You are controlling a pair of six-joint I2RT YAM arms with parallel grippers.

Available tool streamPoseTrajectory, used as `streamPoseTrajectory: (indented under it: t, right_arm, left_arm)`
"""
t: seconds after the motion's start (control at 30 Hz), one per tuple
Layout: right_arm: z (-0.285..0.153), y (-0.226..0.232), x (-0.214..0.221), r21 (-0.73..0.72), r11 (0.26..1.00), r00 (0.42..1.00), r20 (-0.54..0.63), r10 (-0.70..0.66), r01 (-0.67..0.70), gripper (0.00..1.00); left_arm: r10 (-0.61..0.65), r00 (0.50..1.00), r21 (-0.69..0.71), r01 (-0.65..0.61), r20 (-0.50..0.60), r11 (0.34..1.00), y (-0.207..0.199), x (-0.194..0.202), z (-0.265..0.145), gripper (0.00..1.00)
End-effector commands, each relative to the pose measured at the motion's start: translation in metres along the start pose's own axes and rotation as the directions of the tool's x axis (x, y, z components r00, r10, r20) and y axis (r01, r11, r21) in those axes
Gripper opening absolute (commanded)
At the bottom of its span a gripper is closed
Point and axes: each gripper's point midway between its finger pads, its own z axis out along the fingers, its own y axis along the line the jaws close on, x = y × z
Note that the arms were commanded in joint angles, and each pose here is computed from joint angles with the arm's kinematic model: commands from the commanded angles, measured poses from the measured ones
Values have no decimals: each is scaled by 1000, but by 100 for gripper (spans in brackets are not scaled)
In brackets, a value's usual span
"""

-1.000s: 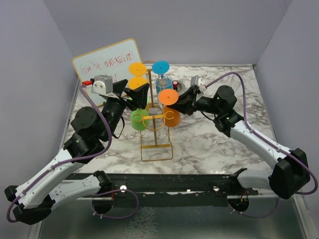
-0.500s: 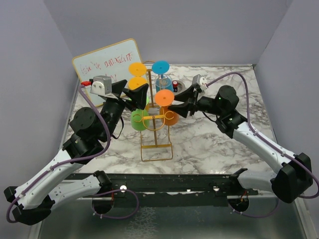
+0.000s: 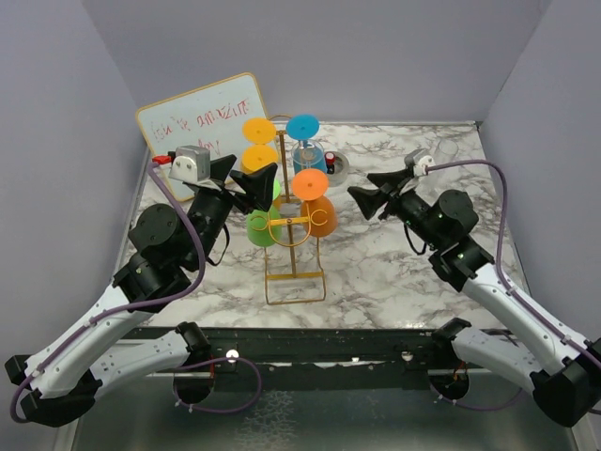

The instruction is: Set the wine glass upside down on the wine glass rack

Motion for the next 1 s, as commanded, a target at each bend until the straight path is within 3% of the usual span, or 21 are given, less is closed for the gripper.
streamPoseTrajectory:
  t: [0.0,0.07,0.13,0.2,0.47,0.7,0.97]
  right_arm:
    - [-26,-89,1,533,840,994,43,97,-105,61]
    - [-46,-127,7,744,659,991,28,134,-110,61]
    - [-63,-158,21,891,454,987,-62,145,-11,64]
    - [-65,-179,20,929,362,981,-133,140,75,66]
    - [-50,-242,37,928,354,943,-215,256,116,65]
    - [-44,-274,86,885,459,866,-287,410,76,50]
    - [-35,-274,111,850,525,825,-334,456,54,36]
  left_arm:
    - [29,1000,5,-29,-7,1000,1,-6,-5,90]
    - [37,999,5,-37,-10,999,2,-6,-6,90]
    - [38,999,3,-38,-4,999,2,-8,-7,90]
    - [24,1000,8,-24,6,1000,1,-11,-7,90]
    - [22,1000,57,-22,10,998,-10,-12,-3,90]
    - [27,1000,56,-26,-8,998,-10,-4,-1,90]
    - [14,1000,62,-13,-15,998,-12,-3,-1,90]
